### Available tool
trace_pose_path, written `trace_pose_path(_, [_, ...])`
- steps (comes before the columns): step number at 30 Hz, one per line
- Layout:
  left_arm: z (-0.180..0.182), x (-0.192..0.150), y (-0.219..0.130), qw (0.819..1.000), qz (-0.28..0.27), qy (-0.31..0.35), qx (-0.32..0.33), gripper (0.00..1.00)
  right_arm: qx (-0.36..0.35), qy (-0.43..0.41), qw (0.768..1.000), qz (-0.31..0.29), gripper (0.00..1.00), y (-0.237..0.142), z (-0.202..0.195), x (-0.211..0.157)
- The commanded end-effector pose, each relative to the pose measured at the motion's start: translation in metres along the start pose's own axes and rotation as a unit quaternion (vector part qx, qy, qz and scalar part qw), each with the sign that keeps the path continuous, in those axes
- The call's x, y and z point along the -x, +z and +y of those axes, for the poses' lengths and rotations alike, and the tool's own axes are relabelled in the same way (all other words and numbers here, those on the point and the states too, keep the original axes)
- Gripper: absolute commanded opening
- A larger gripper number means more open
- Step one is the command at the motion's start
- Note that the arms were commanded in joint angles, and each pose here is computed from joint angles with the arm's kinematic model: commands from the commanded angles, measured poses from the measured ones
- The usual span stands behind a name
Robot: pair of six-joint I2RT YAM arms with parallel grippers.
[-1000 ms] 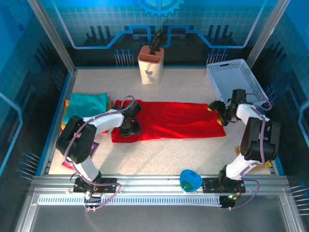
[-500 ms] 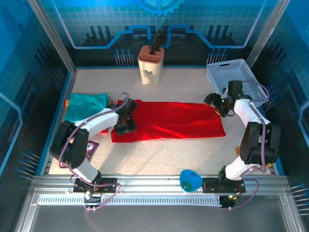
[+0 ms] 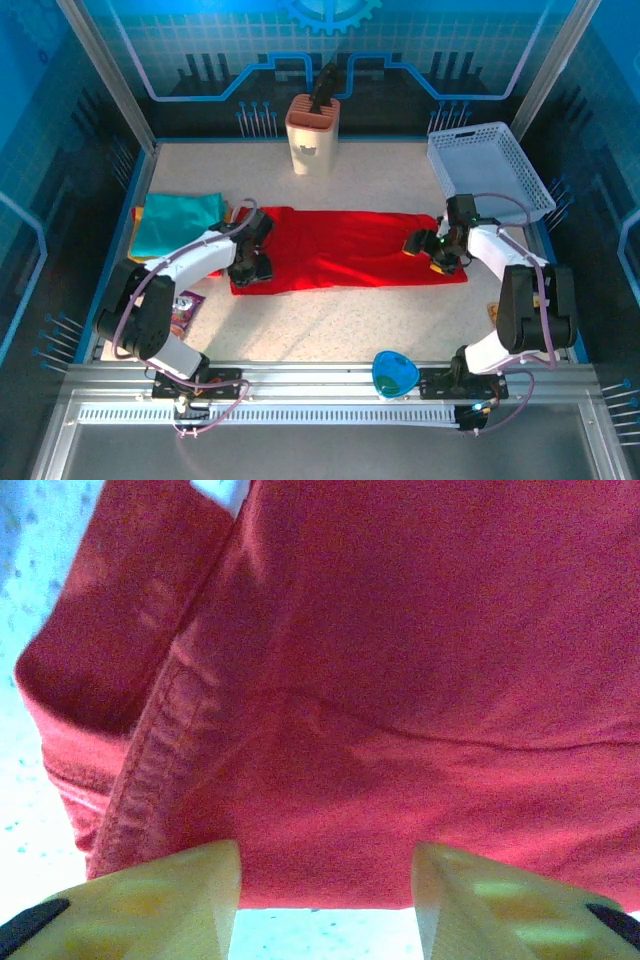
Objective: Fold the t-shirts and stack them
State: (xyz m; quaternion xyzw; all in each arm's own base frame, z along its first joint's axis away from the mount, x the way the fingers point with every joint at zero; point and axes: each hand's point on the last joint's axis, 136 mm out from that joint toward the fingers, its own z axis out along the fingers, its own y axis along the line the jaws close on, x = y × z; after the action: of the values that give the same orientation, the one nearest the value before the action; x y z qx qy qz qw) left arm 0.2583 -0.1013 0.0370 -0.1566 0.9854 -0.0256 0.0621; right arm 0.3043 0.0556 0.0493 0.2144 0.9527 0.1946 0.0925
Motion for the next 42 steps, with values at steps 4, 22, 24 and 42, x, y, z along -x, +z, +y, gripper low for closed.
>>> trace_pose_path(4, [0.02, -0.012, 0.019, 0.999, 0.029, -0.007, 0.017, 0.47, -0.022, 0.081, 0.996, 0.032, 0.75, 0.016, -0.047, -0.01])
trace_pose_path(22, [0.043, -0.006, 0.013, 0.998, 0.048, -0.029, 0.026, 0.45, -0.014, 0.131, 0.991, 0.011, 0.76, -0.007, -0.078, -0.014])
trace_pose_path(24, [0.032, 0.001, -0.001, 0.999, 0.04, -0.032, -0.002, 0.45, -0.015, 0.106, 0.994, 0.001, 0.78, -0.016, -0.064, -0.01])
trace_pose_path(42, [-0.041, 0.073, -0.001, 0.999, 0.016, 0.0, -0.048, 0.47, -0.127, -0.087, 0.986, -0.067, 0.73, 0.006, 0.011, 0.073])
